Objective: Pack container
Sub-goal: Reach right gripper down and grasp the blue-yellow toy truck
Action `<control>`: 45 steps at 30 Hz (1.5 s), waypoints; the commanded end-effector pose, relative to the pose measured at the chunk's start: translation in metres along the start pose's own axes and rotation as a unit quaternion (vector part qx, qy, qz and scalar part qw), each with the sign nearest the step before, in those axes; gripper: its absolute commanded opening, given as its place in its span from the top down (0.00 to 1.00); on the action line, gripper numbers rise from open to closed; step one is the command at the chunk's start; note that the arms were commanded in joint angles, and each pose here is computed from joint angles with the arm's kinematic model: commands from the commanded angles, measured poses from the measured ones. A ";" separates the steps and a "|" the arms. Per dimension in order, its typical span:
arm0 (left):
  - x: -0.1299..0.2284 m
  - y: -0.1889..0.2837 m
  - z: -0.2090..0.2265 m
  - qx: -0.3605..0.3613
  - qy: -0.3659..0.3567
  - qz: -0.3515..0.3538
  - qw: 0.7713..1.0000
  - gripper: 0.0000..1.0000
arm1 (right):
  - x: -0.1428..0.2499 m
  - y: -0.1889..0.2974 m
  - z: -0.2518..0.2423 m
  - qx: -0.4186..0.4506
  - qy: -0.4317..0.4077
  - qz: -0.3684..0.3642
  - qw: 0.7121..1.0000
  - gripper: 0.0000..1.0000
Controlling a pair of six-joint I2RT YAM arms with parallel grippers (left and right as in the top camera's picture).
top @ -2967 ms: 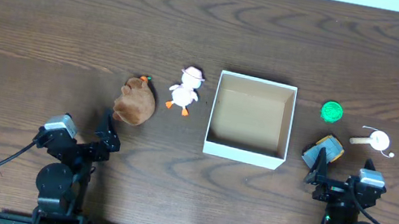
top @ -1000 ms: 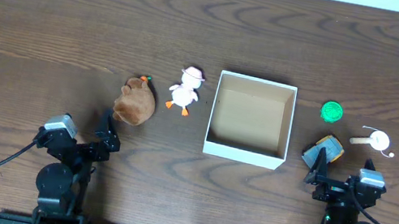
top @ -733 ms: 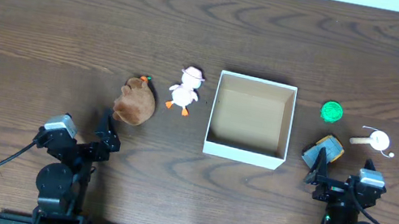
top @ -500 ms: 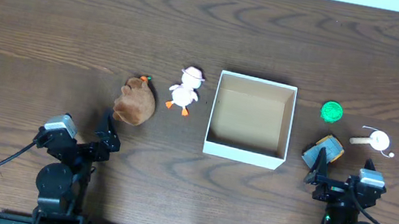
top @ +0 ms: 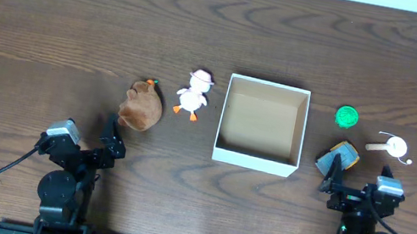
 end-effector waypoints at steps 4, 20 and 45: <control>0.014 -0.002 0.001 -0.002 -0.007 0.026 1.000 0.02 | -0.076 0.015 0.016 0.067 -0.005 -0.019 0.998 0.01; 0.013 -0.002 0.001 -0.002 -0.007 0.026 1.000 0.02 | -0.133 -0.047 0.057 0.094 -0.016 0.368 0.925 0.01; 0.013 -0.002 0.001 -0.002 -0.007 0.026 1.000 0.02 | -0.038 -0.108 0.013 0.373 -0.150 0.487 0.775 0.07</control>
Point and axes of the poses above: each gripper's point midway between its finger pads, its own y axis back along the fingers, its own z axis along the line the jaws close on, x = y × z, the point moved 9 cm from there along y, back along the fingers, and after that the axes turned 15 degrees about -y, right-handed, at the moved point
